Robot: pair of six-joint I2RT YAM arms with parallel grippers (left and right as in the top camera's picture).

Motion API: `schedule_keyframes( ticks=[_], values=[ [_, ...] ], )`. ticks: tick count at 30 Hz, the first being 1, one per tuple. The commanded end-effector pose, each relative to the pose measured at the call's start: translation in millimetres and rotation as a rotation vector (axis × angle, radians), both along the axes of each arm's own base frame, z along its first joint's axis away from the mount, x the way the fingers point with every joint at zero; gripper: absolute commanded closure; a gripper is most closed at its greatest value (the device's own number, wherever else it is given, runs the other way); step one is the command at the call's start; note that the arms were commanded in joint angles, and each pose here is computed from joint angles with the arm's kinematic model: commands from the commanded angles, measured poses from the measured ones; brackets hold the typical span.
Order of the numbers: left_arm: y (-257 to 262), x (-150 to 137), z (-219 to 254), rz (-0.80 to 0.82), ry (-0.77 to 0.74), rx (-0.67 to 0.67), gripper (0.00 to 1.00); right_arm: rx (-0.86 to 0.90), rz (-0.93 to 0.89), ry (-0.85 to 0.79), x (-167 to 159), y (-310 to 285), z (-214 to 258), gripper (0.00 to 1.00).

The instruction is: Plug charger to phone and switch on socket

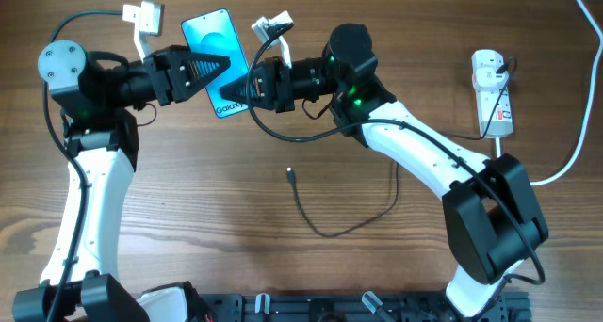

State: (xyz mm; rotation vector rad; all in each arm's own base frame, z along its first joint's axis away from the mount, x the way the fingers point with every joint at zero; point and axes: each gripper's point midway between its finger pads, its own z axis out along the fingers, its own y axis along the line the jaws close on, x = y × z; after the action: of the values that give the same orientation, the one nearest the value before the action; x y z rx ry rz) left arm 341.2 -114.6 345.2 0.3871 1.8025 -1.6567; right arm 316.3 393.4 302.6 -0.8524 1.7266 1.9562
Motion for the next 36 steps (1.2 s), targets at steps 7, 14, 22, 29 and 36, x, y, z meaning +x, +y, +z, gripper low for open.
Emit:
schedule_keyframes(
  ticks=[7,14,22,29,36],
  values=[
    [-9,-27,13,-0.110,-0.035,0.020,0.73,-0.005,-0.134,0.059,29,-1,-6,0.96],
    [-9,-27,12,-0.110,-0.025,0.017,0.83,-0.003,-0.133,0.058,29,-1,-6,0.96],
    [-9,-27,12,-0.110,-0.020,0.016,0.96,-0.011,-0.064,0.050,17,-2,-7,0.92],
    [-9,-26,8,-0.110,0.029,0.005,0.96,-0.016,-0.013,0.014,15,-16,-9,0.37],
    [-9,-25,-8,-0.108,0.057,-0.002,0.96,-0.041,0.040,0.030,28,-60,-13,0.27]
  ],
)
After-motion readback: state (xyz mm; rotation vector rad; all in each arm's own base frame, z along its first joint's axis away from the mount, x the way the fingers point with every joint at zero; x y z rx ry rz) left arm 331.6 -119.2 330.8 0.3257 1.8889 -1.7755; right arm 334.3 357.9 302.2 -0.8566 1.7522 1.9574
